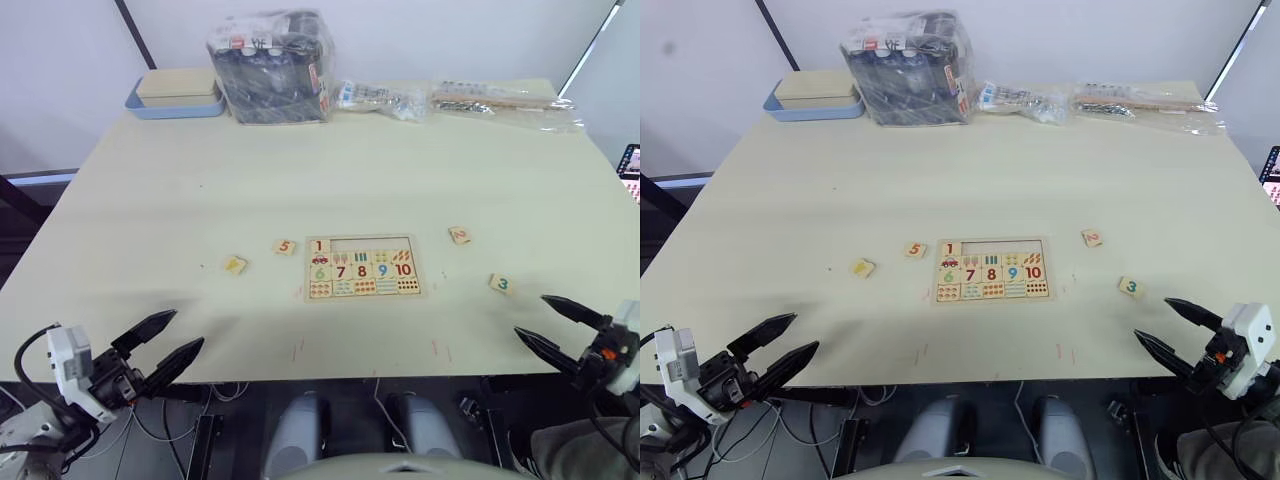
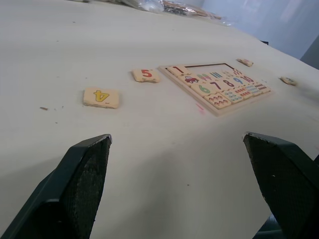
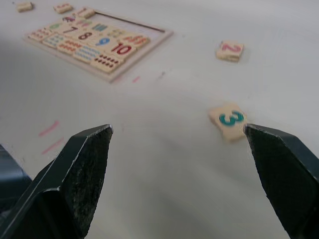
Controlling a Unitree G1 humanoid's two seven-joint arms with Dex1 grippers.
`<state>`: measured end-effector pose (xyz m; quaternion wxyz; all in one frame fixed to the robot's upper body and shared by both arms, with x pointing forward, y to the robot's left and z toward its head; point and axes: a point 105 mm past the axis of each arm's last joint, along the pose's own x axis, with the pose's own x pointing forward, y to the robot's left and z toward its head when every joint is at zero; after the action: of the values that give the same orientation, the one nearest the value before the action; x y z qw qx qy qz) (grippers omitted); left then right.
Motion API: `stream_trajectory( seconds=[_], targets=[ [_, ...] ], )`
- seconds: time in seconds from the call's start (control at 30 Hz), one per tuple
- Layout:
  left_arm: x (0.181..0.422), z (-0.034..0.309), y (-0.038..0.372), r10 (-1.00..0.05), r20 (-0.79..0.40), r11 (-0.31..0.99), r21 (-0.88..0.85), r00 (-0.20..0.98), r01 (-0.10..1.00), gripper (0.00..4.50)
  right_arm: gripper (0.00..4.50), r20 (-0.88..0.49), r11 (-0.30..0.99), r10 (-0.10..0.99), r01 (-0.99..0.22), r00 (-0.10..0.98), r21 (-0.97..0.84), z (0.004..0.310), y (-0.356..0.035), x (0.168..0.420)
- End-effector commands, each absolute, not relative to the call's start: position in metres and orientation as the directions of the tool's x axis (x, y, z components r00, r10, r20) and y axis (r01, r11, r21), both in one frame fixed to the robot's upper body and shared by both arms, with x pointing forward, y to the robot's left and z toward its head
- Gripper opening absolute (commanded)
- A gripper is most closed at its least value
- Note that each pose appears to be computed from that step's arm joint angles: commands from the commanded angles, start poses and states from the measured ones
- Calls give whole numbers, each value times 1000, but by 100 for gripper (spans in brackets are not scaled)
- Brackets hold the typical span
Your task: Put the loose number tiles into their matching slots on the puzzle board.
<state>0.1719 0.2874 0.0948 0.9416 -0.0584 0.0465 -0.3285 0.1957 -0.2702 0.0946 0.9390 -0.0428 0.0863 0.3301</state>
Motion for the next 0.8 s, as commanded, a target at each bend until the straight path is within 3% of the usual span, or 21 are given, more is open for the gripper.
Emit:
stream_trajectory(
  seconds=[0.03,0.53,0.63,0.8],
  targets=[
    [172,104,291,-629,-36,776,-95,777,624,450,441,-175,787,596,-613,784,-71,105,-280,192],
    [178,110,283,-670,-30,741,-87,742,666,450,441,-177,780,604,-622,777,-70,109,-280,201],
    [179,113,279,-686,-24,726,-80,727,683,450,441,-183,772,614,-632,768,-63,112,-276,208],
    [175,121,266,-754,-15,657,-55,657,752,450,441,-174,793,579,-600,797,-108,125,-252,243]
  ],
)
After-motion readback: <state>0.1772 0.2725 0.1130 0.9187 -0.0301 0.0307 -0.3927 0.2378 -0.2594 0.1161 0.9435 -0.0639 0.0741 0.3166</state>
